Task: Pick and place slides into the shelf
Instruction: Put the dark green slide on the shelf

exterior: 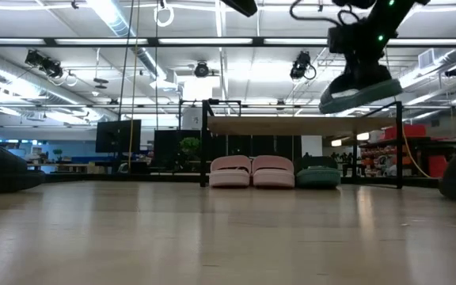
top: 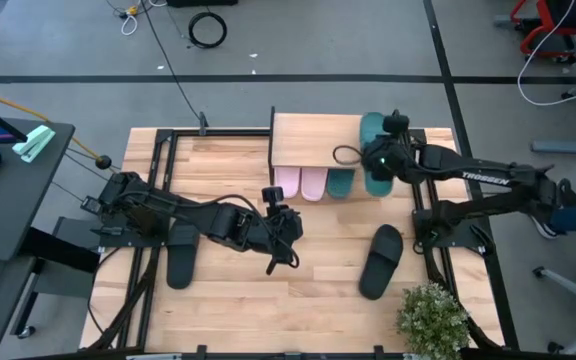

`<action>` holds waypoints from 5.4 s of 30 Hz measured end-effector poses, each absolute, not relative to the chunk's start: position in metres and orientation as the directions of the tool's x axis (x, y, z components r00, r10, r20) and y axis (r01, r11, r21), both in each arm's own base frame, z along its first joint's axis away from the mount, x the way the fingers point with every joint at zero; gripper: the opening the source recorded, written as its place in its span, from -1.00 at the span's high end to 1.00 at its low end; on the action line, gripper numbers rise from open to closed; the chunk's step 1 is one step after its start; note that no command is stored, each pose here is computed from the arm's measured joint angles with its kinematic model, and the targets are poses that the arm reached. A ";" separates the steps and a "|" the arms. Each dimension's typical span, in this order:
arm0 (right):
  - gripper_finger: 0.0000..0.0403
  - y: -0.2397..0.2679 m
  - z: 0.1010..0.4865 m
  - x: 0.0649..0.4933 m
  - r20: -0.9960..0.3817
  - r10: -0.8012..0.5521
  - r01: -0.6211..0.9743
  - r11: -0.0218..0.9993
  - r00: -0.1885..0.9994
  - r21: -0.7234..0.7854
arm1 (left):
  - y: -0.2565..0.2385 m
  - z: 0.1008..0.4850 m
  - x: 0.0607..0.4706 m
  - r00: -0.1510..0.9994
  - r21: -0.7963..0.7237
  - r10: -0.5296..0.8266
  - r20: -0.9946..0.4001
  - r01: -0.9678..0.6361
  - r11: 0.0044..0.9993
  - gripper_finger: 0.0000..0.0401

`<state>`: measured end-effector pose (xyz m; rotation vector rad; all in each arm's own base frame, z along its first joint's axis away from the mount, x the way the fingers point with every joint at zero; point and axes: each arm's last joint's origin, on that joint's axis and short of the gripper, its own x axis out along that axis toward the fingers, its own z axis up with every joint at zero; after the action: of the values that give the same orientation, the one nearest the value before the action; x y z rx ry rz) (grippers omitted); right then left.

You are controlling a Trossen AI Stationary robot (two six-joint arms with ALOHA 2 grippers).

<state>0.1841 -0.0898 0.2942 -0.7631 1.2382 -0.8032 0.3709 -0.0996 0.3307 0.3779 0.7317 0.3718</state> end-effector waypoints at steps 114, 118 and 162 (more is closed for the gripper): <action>0.28 -0.163 0.286 0.161 -0.579 -0.812 0.301 0.572 0.077 -0.763 | -0.100 0.331 0.371 0.686 0.434 0.452 -0.571 -0.216 0.875 0.47; 0.22 -0.150 0.290 0.167 -0.543 -0.836 0.300 0.539 0.079 -0.787 | -0.100 0.331 0.371 0.686 0.429 0.452 -0.571 -0.220 0.876 0.47; 0.21 -0.168 0.294 0.175 -0.624 -0.781 0.385 0.582 0.021 -0.716 | -0.102 0.329 0.369 0.678 0.438 0.450 -0.581 -0.205 0.875 0.47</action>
<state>0.1745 -0.1685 0.2941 -0.3959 1.2478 -0.9413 0.3689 -0.1021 0.3293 0.3545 0.7398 0.3767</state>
